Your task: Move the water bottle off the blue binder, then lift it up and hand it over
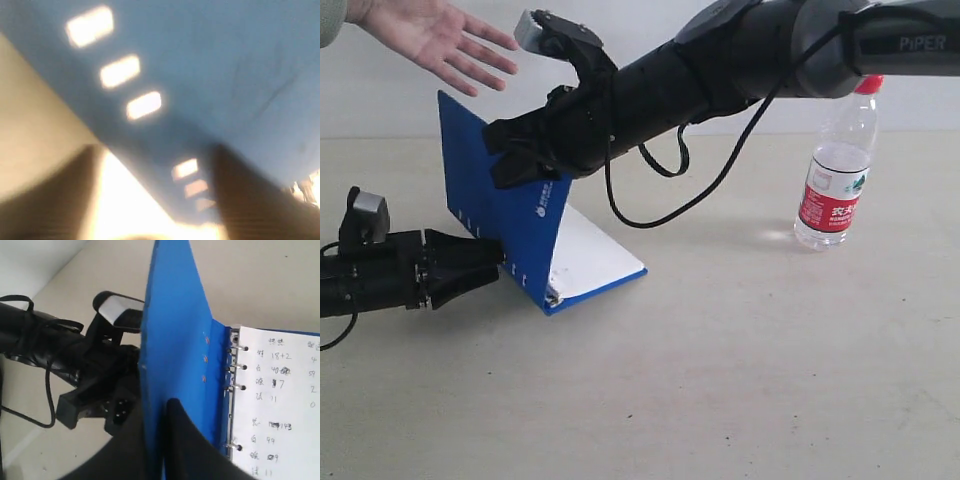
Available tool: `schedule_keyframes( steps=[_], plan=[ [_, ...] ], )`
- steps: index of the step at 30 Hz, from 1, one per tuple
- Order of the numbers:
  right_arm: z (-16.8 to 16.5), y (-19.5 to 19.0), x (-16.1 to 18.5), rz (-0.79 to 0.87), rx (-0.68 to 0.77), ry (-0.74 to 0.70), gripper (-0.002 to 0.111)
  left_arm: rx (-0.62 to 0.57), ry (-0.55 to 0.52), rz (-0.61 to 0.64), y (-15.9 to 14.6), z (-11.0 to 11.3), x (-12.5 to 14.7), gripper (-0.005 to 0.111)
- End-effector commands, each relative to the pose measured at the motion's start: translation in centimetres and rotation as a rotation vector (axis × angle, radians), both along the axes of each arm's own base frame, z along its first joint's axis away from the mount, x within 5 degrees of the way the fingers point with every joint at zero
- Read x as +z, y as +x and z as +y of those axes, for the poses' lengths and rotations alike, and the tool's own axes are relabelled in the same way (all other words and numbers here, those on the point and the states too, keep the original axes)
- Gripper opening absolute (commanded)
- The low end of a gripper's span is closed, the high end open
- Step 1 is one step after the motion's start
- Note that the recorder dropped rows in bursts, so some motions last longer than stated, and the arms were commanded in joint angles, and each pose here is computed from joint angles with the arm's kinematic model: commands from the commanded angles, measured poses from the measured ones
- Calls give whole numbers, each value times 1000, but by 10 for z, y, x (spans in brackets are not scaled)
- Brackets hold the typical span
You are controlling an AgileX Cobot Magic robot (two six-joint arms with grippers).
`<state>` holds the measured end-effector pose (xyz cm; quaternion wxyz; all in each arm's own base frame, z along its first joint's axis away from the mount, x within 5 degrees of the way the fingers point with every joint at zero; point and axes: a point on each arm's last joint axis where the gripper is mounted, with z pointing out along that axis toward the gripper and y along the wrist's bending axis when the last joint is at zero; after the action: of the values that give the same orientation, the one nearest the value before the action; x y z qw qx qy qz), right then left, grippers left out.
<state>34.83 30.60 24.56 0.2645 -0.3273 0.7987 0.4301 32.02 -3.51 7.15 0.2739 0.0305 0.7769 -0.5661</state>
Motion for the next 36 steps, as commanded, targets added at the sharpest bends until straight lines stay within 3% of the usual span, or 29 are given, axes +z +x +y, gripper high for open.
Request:
schedule_keyframes(
  steps=[1,3,11,12,17,22,29,36],
  plan=[
    [14,-26,50,112,90,223,0,9,42,97,6,-5,-9,4],
    [14,-26,52,105,93,231,0,22,40,98,7,-1,-9,11],
    [14,-21,64,60,46,246,0,148,36,153,-17,38,-19,103],
    [14,-21,64,64,44,249,0,152,39,150,-19,40,-20,110],
    [14,-19,63,57,17,245,0,129,53,128,-25,34,-16,110],
    [11,-3,44,24,-112,127,0,156,77,73,-40,41,2,110],
    [17,5,9,120,-124,84,0,203,103,9,-59,49,25,110],
    [18,6,4,155,-143,87,0,220,118,-61,-66,48,53,110]
  ],
)
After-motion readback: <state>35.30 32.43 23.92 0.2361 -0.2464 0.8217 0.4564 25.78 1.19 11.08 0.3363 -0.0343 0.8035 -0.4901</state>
